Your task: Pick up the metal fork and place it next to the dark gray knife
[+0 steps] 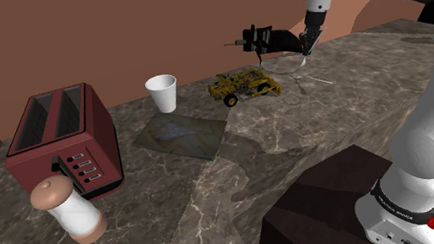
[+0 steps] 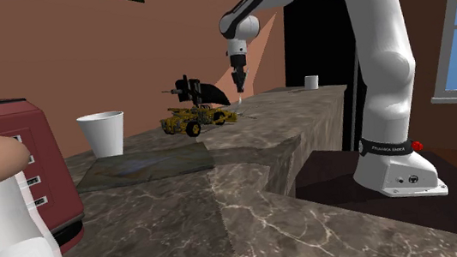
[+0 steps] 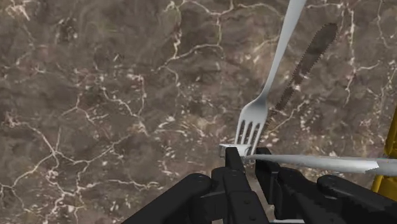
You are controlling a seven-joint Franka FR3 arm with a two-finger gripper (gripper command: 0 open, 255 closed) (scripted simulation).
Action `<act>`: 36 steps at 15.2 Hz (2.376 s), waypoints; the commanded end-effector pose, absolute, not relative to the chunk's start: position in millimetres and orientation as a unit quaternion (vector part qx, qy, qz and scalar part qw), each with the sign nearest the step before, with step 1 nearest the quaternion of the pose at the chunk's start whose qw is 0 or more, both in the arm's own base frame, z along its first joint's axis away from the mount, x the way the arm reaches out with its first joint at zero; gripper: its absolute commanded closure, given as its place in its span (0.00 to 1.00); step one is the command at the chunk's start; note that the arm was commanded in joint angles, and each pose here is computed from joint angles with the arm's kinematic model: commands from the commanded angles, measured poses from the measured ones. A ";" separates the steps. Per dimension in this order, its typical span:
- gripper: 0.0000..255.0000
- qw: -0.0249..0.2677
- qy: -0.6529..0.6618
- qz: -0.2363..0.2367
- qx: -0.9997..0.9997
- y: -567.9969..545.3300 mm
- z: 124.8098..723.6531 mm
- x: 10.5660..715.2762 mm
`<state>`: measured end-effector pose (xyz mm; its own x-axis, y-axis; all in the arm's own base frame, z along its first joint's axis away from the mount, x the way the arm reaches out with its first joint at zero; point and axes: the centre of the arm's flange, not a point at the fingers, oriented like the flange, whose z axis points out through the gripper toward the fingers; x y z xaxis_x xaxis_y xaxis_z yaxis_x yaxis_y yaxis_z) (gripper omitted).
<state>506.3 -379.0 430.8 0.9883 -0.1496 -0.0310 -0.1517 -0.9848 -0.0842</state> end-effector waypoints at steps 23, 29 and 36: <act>0.00 0.047 0.074 0.017 -0.996 -376.2 353.9 515.6; 0.00 0.046 0.074 0.017 -0.996 -379.7 371.5 508.4; 0.00 0.046 0.074 0.017 -0.996 -382.0 395.0 509.0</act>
<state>509.0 -381.9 394.8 0.9885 -0.1458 -0.0399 -0.1489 -0.9848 -0.0898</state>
